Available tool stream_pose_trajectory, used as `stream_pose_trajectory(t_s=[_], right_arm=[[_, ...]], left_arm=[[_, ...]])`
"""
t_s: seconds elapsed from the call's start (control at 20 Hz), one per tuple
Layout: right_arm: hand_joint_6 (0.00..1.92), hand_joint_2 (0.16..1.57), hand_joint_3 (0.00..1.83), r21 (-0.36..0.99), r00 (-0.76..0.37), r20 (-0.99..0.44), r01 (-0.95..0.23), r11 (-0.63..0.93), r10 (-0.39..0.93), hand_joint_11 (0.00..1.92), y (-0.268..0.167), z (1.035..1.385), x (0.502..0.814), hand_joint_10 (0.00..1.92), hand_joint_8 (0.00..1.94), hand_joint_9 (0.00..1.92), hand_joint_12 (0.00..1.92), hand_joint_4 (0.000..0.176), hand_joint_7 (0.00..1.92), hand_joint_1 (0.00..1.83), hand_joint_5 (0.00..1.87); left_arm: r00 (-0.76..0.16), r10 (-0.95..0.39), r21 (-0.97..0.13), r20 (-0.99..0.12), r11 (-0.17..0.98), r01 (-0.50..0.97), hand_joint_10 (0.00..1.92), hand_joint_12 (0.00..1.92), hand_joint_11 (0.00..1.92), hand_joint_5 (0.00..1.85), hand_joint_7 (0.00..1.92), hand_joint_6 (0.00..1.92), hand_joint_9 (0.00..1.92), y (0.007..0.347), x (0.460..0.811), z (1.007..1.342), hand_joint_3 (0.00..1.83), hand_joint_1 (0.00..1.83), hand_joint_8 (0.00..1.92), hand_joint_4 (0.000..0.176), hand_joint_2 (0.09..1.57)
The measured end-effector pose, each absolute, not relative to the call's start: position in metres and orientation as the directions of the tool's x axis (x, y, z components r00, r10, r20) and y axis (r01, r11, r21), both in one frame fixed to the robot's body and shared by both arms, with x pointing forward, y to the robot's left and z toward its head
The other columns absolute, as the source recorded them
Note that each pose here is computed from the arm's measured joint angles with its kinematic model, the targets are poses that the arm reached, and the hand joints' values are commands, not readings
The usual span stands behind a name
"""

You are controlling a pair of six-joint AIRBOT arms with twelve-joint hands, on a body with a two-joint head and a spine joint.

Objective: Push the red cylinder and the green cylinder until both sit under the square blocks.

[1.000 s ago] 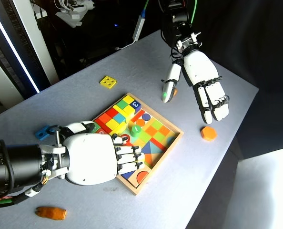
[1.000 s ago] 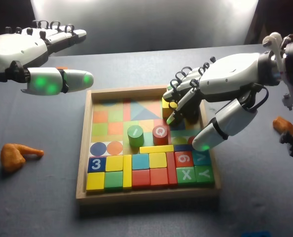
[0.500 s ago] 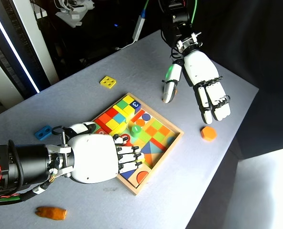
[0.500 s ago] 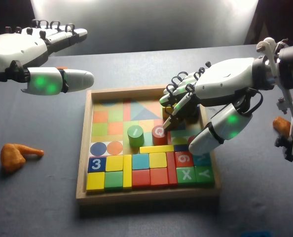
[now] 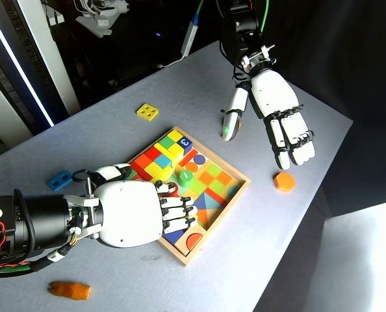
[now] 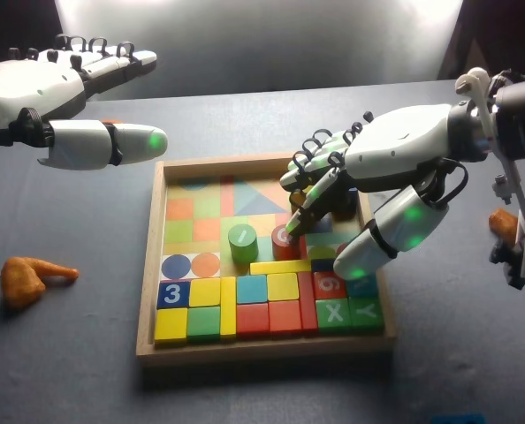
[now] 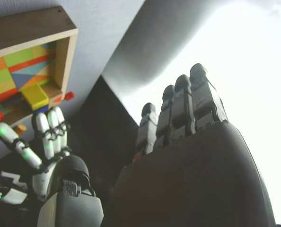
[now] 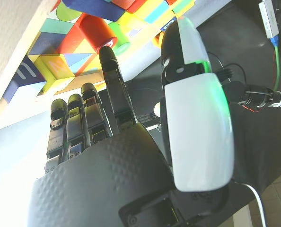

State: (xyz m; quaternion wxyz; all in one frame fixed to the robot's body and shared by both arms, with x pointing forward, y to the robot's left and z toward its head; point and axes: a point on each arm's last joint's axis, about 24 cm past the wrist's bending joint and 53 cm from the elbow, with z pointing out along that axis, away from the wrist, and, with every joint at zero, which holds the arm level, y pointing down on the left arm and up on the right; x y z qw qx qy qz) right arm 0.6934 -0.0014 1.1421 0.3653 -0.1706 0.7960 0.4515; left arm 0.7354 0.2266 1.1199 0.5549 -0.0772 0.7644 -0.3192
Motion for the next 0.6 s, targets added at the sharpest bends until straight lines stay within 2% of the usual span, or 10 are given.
stream_pose_trajectory(t_s=[0.2, 0.25, 0.35, 0.4, 0.5, 0.6], right_arm=[[0.0, 1.05, 0.0, 0.599, -0.678, -0.733, -0.604, 0.526, 0.057, 0.0, 0.002, 1.144, 0.692, 0.0, 0.0, 0.0, 0.3, 0.175, 0.06, 0.24, 0.48], [0.0, 1.05, 0.0, 0.6, -0.679, -0.732, -0.606, 0.523, 0.054, 0.0, 0.003, 1.143, 0.691, 0.0, 0.0, 0.0, 0.3, 0.167, 0.07, 0.25, 0.49], [0.0, 1.05, 0.0, 0.602, -0.681, -0.731, -0.608, 0.517, 0.05, 0.0, 0.006, 1.143, 0.689, 0.0, 0.0, 0.0, 0.27, 0.172, 0.06, 0.24, 0.48], [0.0, 1.05, 0.0, 0.602, -0.681, -0.731, -0.609, 0.516, 0.049, 0.0, 0.007, 1.143, 0.688, 0.0, 0.0, 0.0, 0.29, 0.169, 0.07, 0.25, 0.49], [0.0, 1.05, 0.0, 0.603, -0.682, -0.73, -0.61, 0.513, 0.047, 0.0, 0.009, 1.143, 0.688, 0.0, 0.0, 0.0, 0.27, 0.172, 0.07, 0.27, 0.5], [0.0, 1.05, 0.0, 0.604, -0.683, -0.729, -0.61, 0.513, 0.045, 0.0, 0.01, 1.141, 0.687, 0.0, 0.0, 0.0, 0.25, 0.171, 0.07, 0.26, 0.49]], left_arm=[[-0.372, -0.473, -0.574, -0.799, 0.784, 0.236, 0.0, 0.01, 0.02, 0.0, 0.0, 0.0, 0.0, 0.227, 0.736, 1.12, 0.0, 0.0, 0.0, 0.154, 1.06], [-0.372, -0.472, -0.574, -0.799, 0.784, 0.236, 0.0, 0.01, 0.03, 0.0, 0.0, 0.0, 0.0, 0.226, 0.735, 1.12, 0.0, 0.0, 0.0, 0.16, 1.05], [-0.373, -0.472, -0.573, -0.799, 0.784, 0.237, 0.0, 0.01, 0.03, 0.0, 0.0, 0.0, 0.0, 0.226, 0.735, 1.12, 0.0, 0.0, 0.0, 0.148, 1.07], [-0.372, -0.472, -0.573, -0.799, 0.784, 0.236, 0.0, 0.01, 0.02, 0.0, 0.0, 0.0, 0.0, 0.226, 0.735, 1.12, 0.0, 0.0, 0.0, 0.156, 1.06], [-0.372, -0.473, -0.574, -0.799, 0.784, 0.237, 0.0, 0.01, 0.02, 0.01, 0.0, 0.0, 0.0, 0.226, 0.736, 1.12, 0.0, 0.0, 0.0, 0.141, 1.06], [-0.37, -0.474, -0.575, -0.799, 0.783, 0.238, 0.0, 0.01, 0.0, 0.0, 0.0, 0.0, 0.0, 0.226, 0.736, 1.121, 0.0, 0.0, 0.0, 0.166, 1.06]])
